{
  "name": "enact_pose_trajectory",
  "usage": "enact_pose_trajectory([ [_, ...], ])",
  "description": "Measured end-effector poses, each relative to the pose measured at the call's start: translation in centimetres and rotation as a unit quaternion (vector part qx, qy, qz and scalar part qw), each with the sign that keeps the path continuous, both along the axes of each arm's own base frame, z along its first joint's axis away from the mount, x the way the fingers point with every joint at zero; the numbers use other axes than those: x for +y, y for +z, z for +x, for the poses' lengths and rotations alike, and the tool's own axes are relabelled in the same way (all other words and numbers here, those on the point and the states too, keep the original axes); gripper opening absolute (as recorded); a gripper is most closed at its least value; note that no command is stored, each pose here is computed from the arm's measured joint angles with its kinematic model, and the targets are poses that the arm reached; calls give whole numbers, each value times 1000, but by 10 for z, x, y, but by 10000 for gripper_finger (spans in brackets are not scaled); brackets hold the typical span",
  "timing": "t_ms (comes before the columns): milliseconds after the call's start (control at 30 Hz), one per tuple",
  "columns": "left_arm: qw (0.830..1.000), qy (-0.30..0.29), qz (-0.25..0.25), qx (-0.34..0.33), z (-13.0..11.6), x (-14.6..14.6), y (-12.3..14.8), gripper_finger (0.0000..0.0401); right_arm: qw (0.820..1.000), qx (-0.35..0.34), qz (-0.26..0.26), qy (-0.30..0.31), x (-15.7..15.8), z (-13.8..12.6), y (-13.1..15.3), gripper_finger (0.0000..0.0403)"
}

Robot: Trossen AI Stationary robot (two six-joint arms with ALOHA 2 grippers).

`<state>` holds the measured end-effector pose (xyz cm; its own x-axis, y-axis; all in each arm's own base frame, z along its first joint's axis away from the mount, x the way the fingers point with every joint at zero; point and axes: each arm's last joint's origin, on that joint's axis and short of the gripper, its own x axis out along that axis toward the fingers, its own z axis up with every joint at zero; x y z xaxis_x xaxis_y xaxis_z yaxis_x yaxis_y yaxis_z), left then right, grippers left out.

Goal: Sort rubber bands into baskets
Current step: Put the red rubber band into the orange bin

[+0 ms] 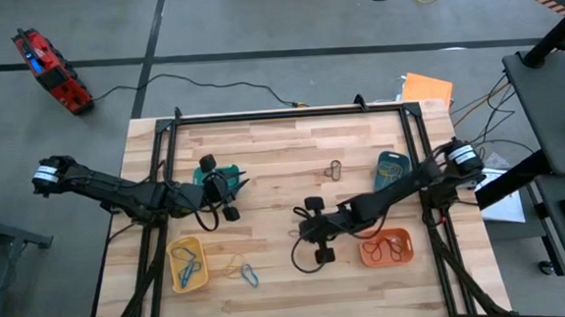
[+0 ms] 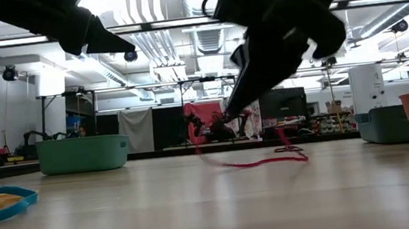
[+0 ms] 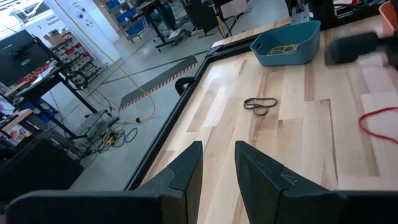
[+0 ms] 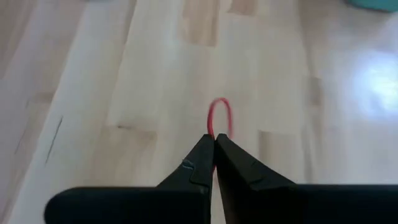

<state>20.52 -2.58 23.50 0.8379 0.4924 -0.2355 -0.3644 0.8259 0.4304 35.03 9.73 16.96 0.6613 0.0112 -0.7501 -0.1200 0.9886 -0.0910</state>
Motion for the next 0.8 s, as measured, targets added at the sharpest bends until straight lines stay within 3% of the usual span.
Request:
enact_pose_trajectory([
  [633, 1000, 0, 1, 1, 0, 0, 0, 79, 993, -69, -70, -67, 8, -56, 84, 8],
  [800, 1000, 0, 1, 2, 0, 0, 0, 79, 992, -85, -41, -80, 9, -73, 108, 8],
])
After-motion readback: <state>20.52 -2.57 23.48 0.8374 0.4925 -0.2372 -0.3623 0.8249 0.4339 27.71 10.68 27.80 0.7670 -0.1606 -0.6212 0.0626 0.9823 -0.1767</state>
